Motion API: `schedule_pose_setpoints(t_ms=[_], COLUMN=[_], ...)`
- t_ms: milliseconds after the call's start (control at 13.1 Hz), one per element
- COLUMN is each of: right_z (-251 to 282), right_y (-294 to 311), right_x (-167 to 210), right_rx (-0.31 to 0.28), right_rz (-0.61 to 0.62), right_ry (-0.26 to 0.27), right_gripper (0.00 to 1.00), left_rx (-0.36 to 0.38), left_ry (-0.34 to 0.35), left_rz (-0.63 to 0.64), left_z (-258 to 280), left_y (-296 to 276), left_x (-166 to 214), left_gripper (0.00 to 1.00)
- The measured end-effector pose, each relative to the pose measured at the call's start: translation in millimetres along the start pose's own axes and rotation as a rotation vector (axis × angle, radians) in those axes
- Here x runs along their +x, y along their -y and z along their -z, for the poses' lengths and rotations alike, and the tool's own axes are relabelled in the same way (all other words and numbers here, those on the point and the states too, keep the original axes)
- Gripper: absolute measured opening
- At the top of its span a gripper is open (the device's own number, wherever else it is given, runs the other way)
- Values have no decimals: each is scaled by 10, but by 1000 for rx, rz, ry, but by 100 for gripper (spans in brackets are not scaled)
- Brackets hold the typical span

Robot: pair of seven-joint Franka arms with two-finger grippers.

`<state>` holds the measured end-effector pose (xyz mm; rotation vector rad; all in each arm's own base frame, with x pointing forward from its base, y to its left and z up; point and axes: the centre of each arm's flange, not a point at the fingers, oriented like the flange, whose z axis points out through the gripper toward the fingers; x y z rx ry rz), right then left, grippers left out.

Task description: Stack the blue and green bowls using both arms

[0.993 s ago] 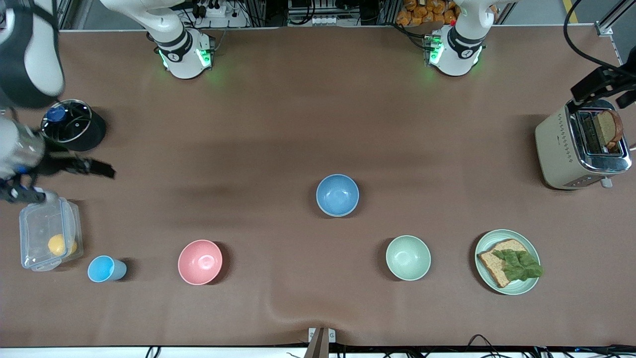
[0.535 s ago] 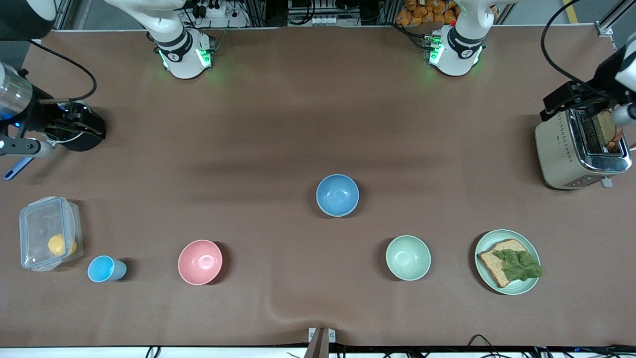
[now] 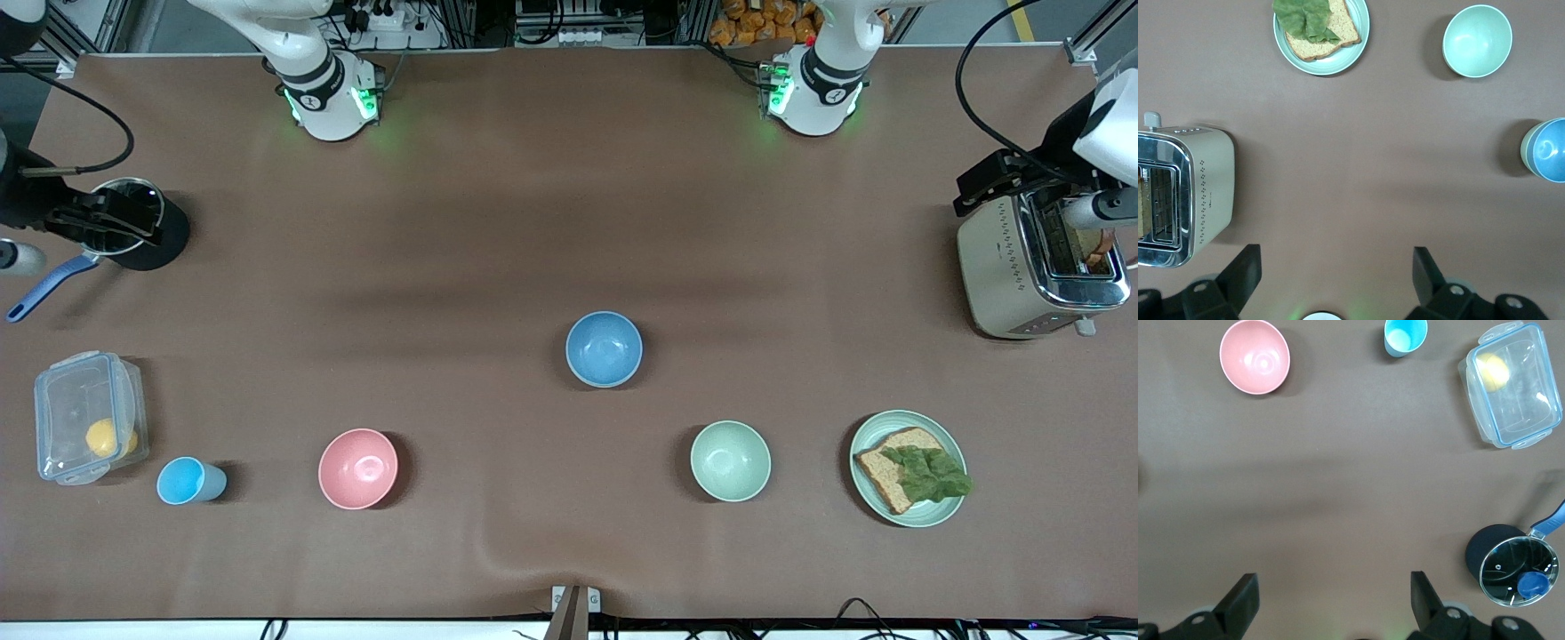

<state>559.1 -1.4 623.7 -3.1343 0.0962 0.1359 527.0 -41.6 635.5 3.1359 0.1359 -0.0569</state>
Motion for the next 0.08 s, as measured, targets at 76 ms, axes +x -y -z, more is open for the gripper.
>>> schedule_pose_setpoints(t_ms=[76], right_z=[26], right_y=[0], right_x=[2], right_rx=[0], right_rz=[0], right_ry=[-8], right_gripper=[100], left_rx=[0], left_ry=[-1], left_rz=[0], left_z=[4], left_y=[1], left_x=[-2], left_gripper=[100])
